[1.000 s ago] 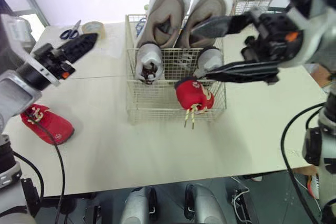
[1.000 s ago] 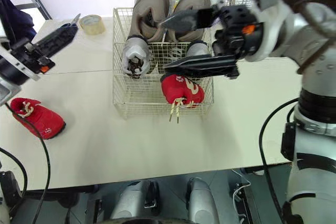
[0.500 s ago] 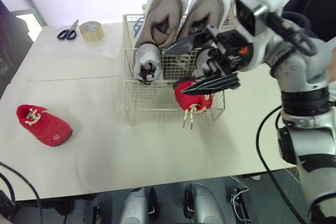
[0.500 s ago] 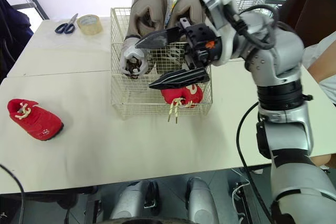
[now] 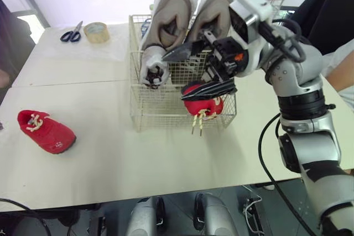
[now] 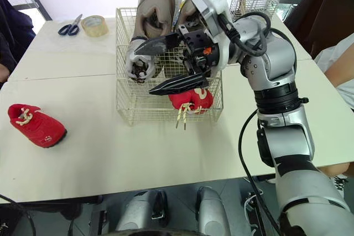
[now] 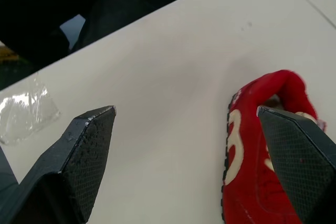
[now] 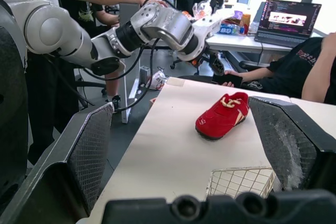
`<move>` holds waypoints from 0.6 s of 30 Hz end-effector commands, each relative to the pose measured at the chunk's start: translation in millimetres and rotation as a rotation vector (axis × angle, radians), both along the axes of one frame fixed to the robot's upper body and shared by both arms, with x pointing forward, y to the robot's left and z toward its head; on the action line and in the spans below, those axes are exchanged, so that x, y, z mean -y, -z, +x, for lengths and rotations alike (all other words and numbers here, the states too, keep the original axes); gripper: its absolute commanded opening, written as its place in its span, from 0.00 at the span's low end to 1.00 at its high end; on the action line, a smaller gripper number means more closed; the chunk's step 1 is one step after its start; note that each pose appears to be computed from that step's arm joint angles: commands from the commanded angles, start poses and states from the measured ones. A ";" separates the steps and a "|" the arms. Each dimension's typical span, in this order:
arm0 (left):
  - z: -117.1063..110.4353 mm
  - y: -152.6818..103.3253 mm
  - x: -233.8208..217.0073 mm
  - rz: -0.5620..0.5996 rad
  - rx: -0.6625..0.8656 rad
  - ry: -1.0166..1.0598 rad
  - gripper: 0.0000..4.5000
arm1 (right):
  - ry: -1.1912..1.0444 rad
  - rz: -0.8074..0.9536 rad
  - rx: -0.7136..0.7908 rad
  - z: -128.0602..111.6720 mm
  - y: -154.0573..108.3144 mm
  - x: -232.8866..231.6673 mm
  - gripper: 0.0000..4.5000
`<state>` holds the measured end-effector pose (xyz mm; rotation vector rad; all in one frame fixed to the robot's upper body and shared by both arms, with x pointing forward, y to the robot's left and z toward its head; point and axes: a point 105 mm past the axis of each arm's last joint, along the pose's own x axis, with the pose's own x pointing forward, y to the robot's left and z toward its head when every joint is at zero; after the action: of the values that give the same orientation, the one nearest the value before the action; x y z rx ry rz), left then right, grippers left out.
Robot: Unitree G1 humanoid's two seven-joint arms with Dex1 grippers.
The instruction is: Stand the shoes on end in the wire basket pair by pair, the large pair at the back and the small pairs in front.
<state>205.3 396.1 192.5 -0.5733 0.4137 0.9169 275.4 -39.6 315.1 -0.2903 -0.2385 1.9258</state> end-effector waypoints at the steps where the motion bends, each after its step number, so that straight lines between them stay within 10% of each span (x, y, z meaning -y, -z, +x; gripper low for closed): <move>1: 18.1 -0.8 -4.2 -0.003 0.042 0.044 1.00 | 0.001 0.016 0.058 -6.0 -11.3 0.1 0.99; 18: 65.7 47.9 -21.7 -0.061 -0.062 0.133 1.00 | 0.147 -0.008 0.063 -10.4 -8.9 17.5 0.99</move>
<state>270.1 417.1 146.7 -0.5900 0.5181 0.7982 272.2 -53.9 312.1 -0.3423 -0.1865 1.7825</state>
